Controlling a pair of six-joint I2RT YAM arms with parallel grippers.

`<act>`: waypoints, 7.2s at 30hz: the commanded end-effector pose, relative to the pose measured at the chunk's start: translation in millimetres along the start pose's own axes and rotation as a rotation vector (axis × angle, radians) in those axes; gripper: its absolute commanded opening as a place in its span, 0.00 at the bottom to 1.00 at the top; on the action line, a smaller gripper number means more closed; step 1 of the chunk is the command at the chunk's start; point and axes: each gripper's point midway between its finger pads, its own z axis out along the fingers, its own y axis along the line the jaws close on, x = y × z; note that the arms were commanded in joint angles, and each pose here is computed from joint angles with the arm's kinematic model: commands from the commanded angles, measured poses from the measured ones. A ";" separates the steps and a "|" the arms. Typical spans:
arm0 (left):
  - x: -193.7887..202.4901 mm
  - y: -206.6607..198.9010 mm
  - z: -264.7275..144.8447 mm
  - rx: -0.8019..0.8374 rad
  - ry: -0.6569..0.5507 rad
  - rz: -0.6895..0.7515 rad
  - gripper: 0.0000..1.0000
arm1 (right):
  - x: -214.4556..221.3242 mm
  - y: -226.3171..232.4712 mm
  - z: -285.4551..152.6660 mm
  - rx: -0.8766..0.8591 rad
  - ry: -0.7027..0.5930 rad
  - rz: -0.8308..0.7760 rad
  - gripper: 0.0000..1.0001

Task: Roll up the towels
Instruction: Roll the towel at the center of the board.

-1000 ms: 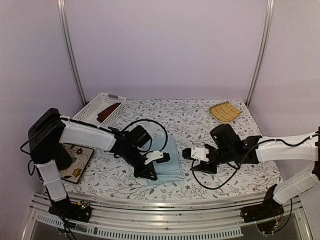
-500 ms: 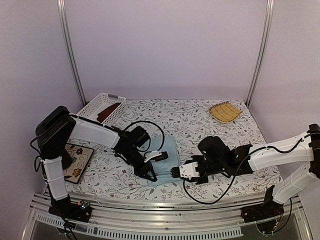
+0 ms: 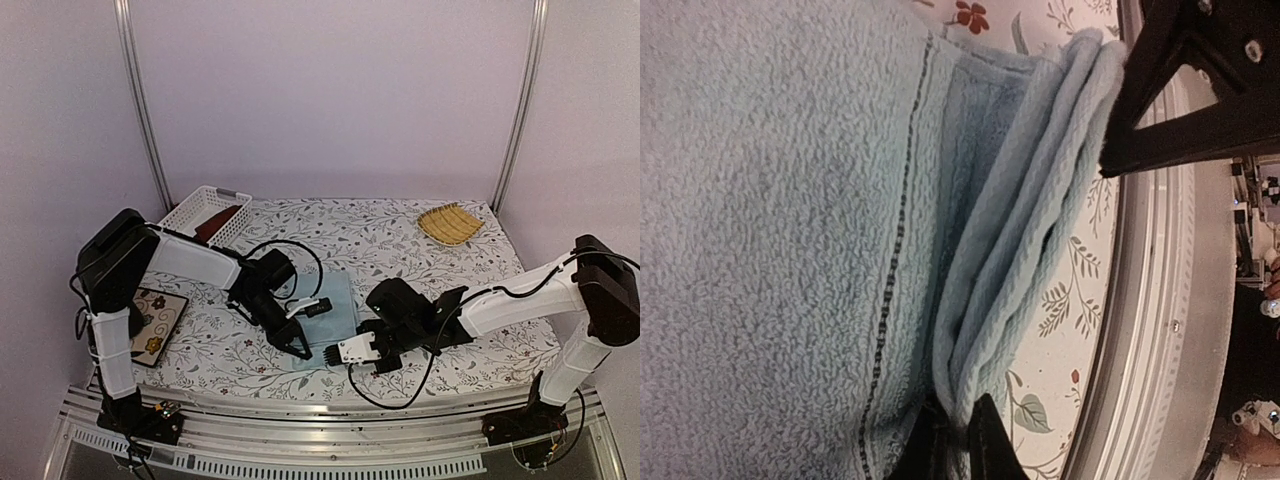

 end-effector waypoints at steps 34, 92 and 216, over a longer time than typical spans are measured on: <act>45.3 54.7 6.8 -0.106 0.142 -0.207 0.01 | 2.7 -20.3 1.6 0.124 -0.001 -0.062 0.28; 33.2 55.4 -9.5 -0.011 0.067 -0.288 0.43 | 23.4 -6.5 68.3 0.298 0.305 -0.109 0.02; 49.3 -32.7 5.5 -0.718 -0.001 0.774 0.21 | -31.8 -15.9 49.5 -0.568 0.035 0.510 0.15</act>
